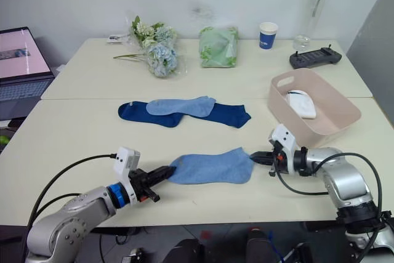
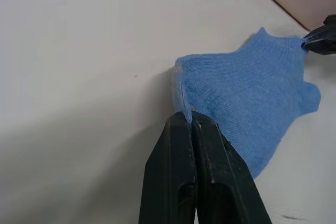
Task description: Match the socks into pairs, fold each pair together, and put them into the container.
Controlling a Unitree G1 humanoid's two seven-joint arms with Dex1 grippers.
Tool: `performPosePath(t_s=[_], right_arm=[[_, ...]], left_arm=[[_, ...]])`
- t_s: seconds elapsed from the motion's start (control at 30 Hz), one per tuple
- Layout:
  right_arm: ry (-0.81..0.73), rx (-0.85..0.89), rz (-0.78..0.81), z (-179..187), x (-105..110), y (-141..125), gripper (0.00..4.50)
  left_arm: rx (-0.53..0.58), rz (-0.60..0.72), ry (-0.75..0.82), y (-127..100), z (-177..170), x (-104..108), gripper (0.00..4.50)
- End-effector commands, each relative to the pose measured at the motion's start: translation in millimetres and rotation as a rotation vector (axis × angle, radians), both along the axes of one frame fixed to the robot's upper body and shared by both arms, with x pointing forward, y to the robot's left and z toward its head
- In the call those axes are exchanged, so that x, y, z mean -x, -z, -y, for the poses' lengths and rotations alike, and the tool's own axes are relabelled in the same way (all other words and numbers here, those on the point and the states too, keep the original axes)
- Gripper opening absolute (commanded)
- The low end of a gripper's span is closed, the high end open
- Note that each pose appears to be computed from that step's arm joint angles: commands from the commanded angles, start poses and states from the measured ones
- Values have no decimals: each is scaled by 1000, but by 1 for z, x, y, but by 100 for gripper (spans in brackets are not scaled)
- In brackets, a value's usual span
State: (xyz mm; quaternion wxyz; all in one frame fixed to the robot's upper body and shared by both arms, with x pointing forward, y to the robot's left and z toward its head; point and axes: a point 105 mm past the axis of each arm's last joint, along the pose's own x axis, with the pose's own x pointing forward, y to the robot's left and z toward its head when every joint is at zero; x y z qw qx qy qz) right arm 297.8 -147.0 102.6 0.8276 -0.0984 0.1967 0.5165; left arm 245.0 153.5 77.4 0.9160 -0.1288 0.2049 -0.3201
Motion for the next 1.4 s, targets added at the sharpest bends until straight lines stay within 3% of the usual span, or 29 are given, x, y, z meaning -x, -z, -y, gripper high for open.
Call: performPosePath(t_s=[0.03, 0.17, 0.3, 0.4, 0.6, 0.67, 0.73, 0.77, 0.83, 0.97, 1.07, 1.17, 1.4], right_arm=[[-15, -1, 12, 3, -2, -5, 1], [-20, 4, -10, 1, 1, 1, 1], [5, -11, 7, 1, 1, -1, 95], [28, -36, 37, 3, -2, -10, 192], [19, -81, 264, -3, -3, -46, 400], [-23, -101, 309, -19, 0, -52, 400], [-50, -139, 337, -37, 1, -55, 400], [-72, -142, 342, -46, 2, -52, 380], [-108, -120, 351, -60, 3, -43, 340], [-149, -88, 354, -76, 6, -24, 208], [-139, -15, 341, -81, 3, 11, 102], [-87, 14, 333, -75, -4, 25, 3], [-43, 53, 291, -48, -1, 42, 3]], left_arm=[[-3, 25, 0, -4, 7, 2, 2], [-28, 45, -37, -2, 4, -4, 2], [-35, 66, -38, -5, 1, -8, 0], [-32, 70, -28, -7, 0, -6, 61], [-89, 142, -44, -23, -20, -15, 244], [-125, 234, -25, -41, -22, -25, 244], [-237, 349, 79, -51, -13, -28, 244], [-239, 391, 120, -56, -5, -30, 246], [-215, 445, 192, -62, 12, -33, 205], [-222, 462, 287, -53, 35, -35, 95], [-260, 417, 314, -20, 55, -41, 2], [-311, 400, 318, 4, 59, -42, 0], [-331, 367, 294, 21, 46, -46, 0]])
